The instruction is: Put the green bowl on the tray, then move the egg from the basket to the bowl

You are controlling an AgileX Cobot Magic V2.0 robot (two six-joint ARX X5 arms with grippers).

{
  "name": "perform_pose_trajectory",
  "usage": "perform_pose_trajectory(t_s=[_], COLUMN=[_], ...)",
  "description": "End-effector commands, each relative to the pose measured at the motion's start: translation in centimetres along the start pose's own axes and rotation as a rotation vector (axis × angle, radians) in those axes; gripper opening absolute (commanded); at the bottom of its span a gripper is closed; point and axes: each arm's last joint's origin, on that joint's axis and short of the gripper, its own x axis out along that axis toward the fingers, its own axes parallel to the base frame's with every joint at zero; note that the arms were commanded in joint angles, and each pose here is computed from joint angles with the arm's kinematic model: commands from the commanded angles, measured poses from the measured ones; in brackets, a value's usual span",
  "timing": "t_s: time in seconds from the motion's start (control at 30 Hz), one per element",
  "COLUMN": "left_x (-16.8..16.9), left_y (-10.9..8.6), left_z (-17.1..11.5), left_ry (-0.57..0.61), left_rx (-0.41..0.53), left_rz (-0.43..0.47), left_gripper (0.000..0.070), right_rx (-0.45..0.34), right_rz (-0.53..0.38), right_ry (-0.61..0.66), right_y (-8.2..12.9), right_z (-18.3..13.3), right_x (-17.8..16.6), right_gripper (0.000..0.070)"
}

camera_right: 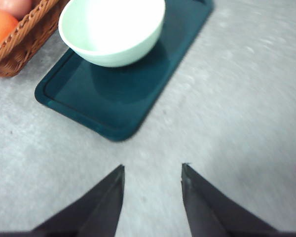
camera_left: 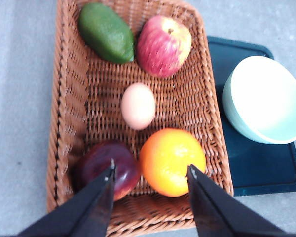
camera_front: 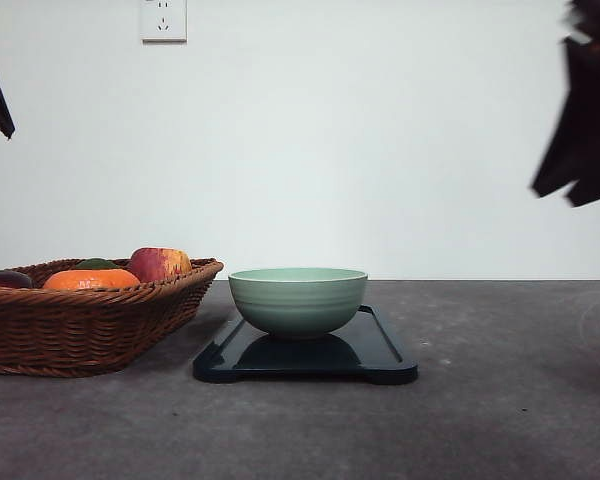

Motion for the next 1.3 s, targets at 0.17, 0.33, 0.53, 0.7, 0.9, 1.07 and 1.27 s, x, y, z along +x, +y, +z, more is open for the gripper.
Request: perform_pose_trajectory(t_s=[0.17, 0.33, 0.53, 0.7, 0.9, 1.07, 1.27], left_x=[1.1, 2.7, 5.4, 8.3, 12.0, 14.5, 16.7], left_y=[-1.2, -2.2, -3.0, -3.0, -2.4, -1.7, -1.1], left_z=[1.1, 2.7, 5.6, 7.7, 8.3, 7.6, 7.1], left_ry=[0.028, 0.074, 0.145, 0.213, 0.287, 0.349, 0.375], left_rx=[0.059, 0.1, 0.127, 0.127, 0.134, 0.127, 0.126], left_rz=[-0.036, -0.053, -0.041, -0.002, 0.068, 0.103, 0.122], left_gripper=[0.0282, 0.0283, 0.0387, 0.0387, 0.0387, 0.0387, 0.0386], right_rx=[-0.039, -0.044, -0.04, -0.038, -0.038, -0.039, -0.039], right_rz=[-0.082, -0.081, -0.073, -0.074, -0.074, -0.078, -0.081], right_ry=[-0.11, -0.168, -0.176, -0.172, -0.171, -0.172, -0.173], right_y=[0.1, 0.2, 0.2, 0.2, 0.2, 0.2, 0.2], right_z=[-0.7, -0.8, -0.9, -0.9, -0.9, -0.9, -0.9], right_x=[-3.2, -4.3, -4.5, -4.5, -4.4, -4.4, -4.4], right_gripper=[0.0223, 0.0223, 0.0223, 0.0223, 0.0223, 0.0223, 0.0223])
